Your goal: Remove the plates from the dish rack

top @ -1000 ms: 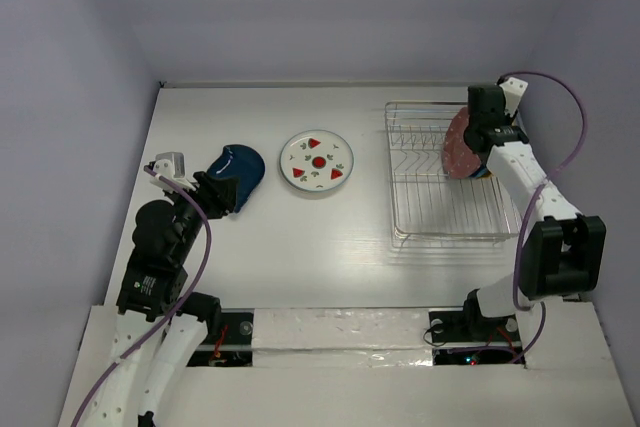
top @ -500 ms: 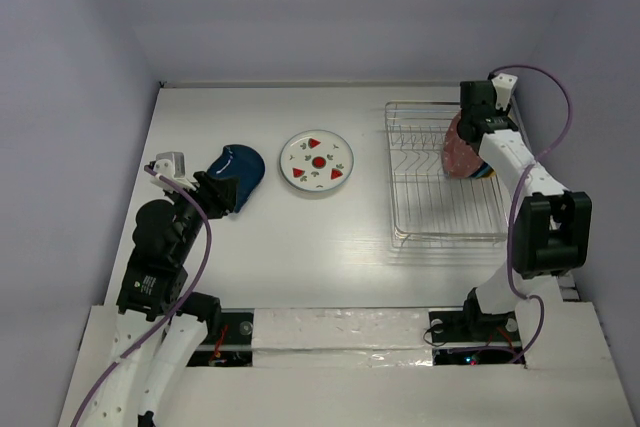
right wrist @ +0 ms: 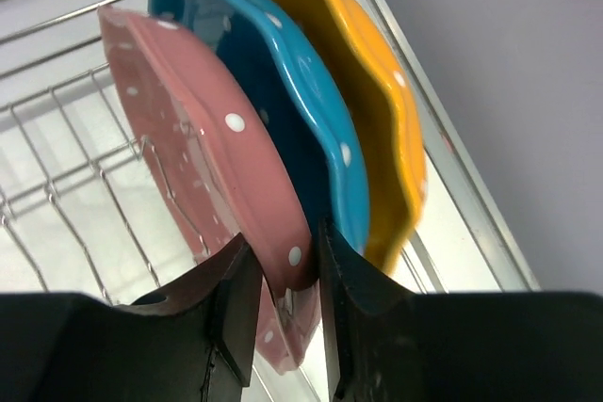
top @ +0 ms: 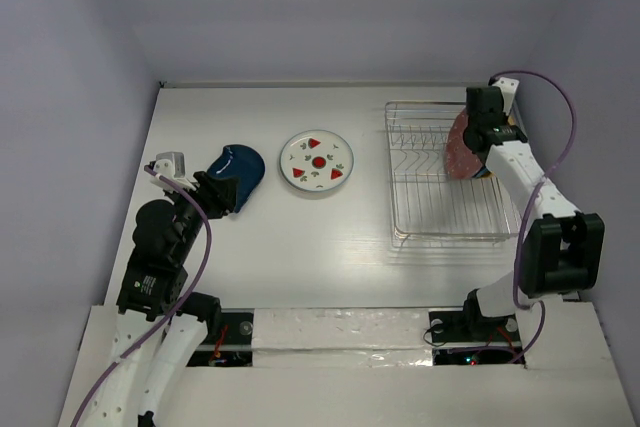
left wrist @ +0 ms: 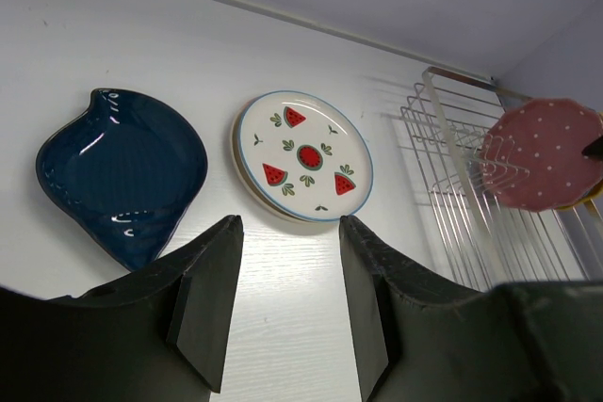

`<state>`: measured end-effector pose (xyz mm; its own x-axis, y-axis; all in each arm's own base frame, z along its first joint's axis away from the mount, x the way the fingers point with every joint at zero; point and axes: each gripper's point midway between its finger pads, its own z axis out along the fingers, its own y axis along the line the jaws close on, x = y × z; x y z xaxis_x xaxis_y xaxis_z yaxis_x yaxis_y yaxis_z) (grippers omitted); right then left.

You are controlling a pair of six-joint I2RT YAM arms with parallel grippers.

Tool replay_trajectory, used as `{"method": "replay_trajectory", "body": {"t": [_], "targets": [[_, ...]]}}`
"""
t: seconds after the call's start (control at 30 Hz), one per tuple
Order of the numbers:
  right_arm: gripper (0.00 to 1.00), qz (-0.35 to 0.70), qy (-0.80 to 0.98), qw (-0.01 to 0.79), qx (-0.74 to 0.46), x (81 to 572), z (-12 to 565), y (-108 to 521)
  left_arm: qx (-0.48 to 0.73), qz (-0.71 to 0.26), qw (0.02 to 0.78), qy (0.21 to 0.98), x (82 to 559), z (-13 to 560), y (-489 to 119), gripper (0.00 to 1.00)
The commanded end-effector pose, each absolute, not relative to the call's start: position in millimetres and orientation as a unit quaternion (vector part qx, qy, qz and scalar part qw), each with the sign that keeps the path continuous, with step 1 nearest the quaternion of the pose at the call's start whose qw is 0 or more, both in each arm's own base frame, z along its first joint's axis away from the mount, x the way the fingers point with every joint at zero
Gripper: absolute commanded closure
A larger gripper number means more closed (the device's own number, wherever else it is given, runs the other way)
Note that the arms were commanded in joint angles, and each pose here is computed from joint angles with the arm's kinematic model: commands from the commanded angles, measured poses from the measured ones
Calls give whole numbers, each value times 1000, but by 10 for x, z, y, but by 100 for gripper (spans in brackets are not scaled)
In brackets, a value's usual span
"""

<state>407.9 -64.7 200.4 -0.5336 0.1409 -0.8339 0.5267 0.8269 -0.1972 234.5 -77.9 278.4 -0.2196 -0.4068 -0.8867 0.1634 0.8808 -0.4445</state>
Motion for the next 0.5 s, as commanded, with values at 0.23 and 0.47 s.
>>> {"method": "replay_trajectory", "body": {"t": [0.23, 0.47], "targets": [[100, -132, 749, 606, 233, 3864, 3362, -506, -77, -233, 634, 733, 2373, 2880, -787, 58], [100, -38, 742, 629, 229, 3795, 3367, -251, -77, -233, 634, 733, 2372, 2877, -784, 58]]}}
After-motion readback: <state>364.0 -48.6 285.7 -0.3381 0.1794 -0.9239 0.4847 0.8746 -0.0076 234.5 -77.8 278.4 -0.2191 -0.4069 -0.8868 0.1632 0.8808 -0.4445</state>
